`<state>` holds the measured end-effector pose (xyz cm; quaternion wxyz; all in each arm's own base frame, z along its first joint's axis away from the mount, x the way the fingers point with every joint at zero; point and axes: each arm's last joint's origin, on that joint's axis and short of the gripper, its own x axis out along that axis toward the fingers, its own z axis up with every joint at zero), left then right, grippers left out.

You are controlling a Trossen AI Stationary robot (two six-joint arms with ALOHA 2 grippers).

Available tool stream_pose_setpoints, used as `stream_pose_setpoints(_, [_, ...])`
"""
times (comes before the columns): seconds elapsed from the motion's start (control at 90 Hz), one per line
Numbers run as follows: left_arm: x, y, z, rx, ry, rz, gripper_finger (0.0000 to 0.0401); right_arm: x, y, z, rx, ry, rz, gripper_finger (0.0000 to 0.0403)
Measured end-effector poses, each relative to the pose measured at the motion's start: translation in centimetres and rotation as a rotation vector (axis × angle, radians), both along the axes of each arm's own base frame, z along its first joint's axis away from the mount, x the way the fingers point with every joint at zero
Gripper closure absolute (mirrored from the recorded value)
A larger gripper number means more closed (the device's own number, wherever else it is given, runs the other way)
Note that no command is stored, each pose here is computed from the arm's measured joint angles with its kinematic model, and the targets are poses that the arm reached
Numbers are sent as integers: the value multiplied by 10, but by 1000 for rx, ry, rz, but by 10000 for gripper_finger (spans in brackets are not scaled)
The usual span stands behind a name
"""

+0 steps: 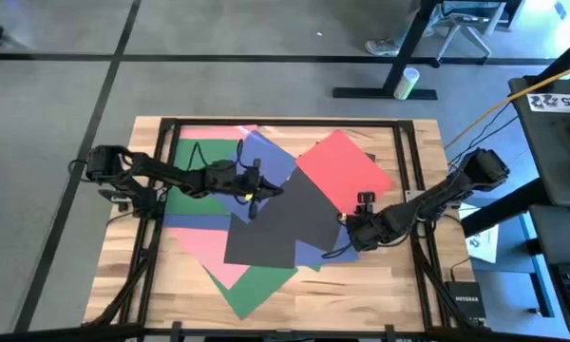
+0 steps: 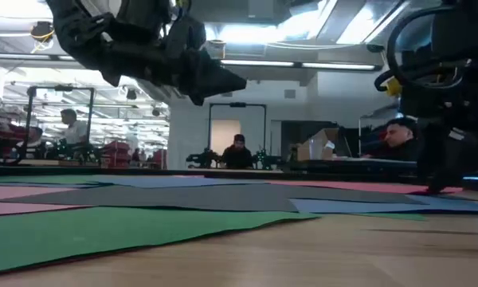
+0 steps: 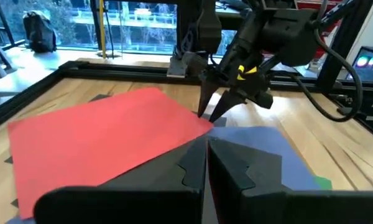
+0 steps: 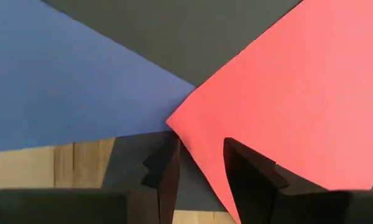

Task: Organize paper
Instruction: Move the red paper to the bottom right of the table

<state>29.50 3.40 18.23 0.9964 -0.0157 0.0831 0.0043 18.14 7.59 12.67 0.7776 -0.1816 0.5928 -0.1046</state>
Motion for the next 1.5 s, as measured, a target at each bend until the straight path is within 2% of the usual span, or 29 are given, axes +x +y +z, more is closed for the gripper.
stream_pose_setpoints(0.156, [0,0,-1,-1,7,0,401,-6,-3,-9,-5,-10,-1,291])
stream_pose_setpoints(0.278, [0,0,-1,-1,6,0,401,-5,-4,-10,-36,-44,-6,291])
stream_pose_setpoints(0.489, [0,0,-1,-1,6,0,401,-3,-3,-9,-28,-61,-13,293])
stream_pose_setpoints(0.6, [0,0,-1,-4,6,1,401,-3,-3,-9,-31,-67,-15,318])
stream_pose_setpoints(0.767, [0,0,-1,-8,6,2,401,-1,-2,-9,-2,-83,-13,392])
stream_pose_setpoints(1.0, [0,0,-1,-10,6,2,401,5,1,-4,14,-109,-15,401])
stream_pose_setpoints(1.244, [0,0,-1,-14,6,2,401,23,13,28,106,-65,-2,402])
stream_pose_setpoints(1.5, [0,-1,-1,-20,6,2,401,39,30,75,351,16,-13,403])
